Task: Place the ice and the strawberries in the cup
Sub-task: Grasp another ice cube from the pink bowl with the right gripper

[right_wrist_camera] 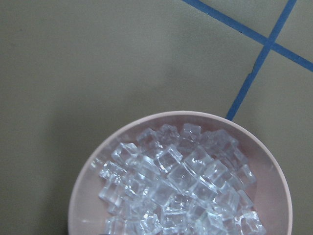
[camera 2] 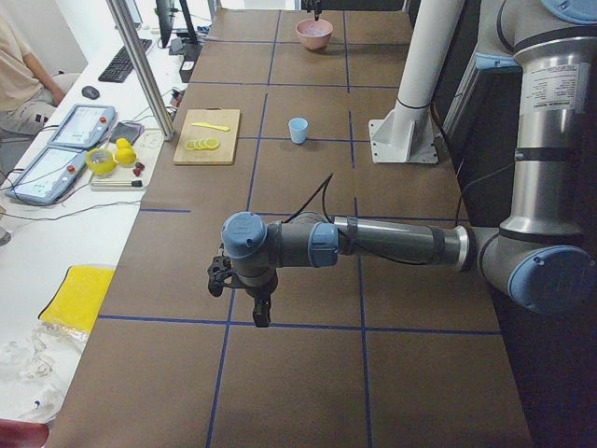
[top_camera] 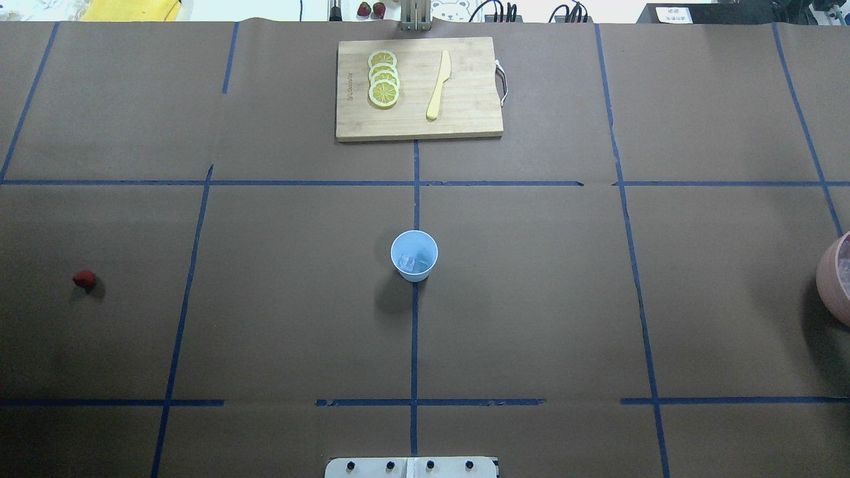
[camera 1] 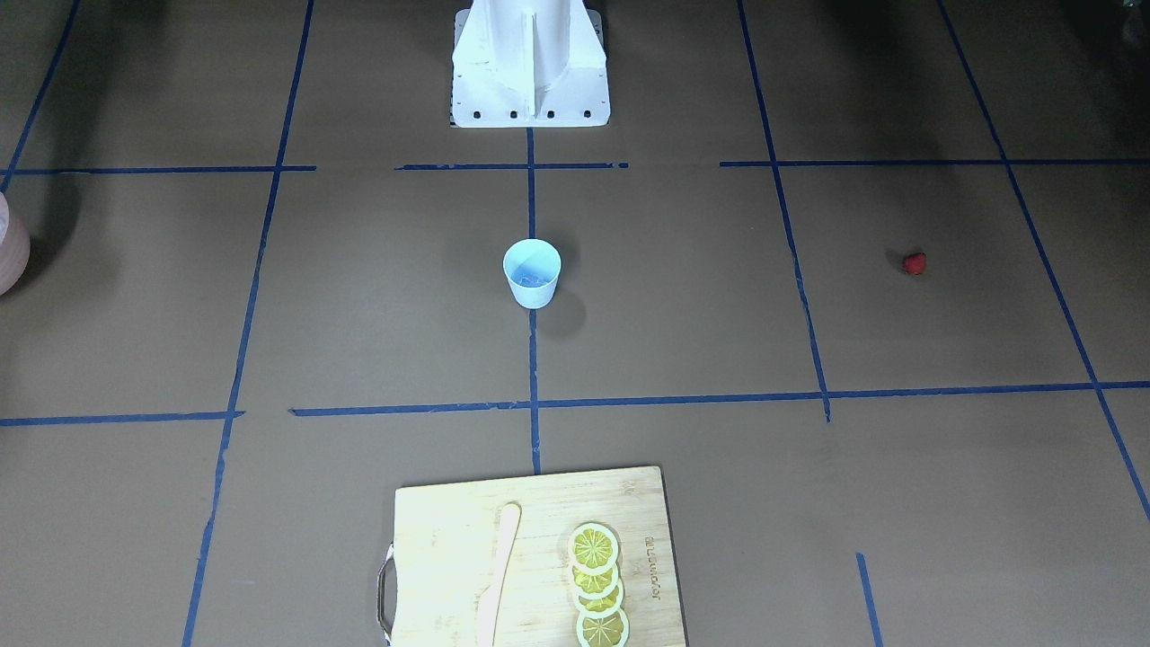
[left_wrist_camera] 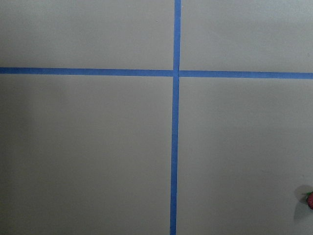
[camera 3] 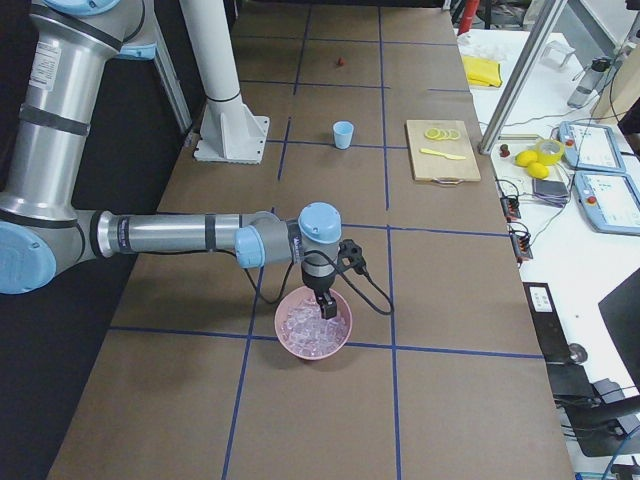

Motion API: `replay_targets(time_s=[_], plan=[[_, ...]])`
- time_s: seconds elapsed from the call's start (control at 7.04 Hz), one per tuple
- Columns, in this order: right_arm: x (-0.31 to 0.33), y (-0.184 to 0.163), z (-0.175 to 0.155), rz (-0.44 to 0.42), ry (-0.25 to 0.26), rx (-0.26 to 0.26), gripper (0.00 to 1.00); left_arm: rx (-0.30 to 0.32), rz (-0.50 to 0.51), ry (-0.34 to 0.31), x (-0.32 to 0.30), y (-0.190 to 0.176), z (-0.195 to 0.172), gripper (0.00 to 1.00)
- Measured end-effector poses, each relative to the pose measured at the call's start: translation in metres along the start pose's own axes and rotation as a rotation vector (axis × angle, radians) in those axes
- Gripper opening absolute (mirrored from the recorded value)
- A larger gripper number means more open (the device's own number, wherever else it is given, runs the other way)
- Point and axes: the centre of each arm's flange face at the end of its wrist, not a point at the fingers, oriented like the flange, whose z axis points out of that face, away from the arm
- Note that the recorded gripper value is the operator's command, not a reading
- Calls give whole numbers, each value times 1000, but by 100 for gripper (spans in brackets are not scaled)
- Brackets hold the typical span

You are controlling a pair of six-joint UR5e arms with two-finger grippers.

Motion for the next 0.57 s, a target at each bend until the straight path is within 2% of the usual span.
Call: replay_targets(time_s=[0.28,0.57], plan=[[20,17,27,34,4,32,86,2,2,0,1,0,-1,100],[26,22,36,43,6,42,82,5,6,-1,3,0,-3,100]])
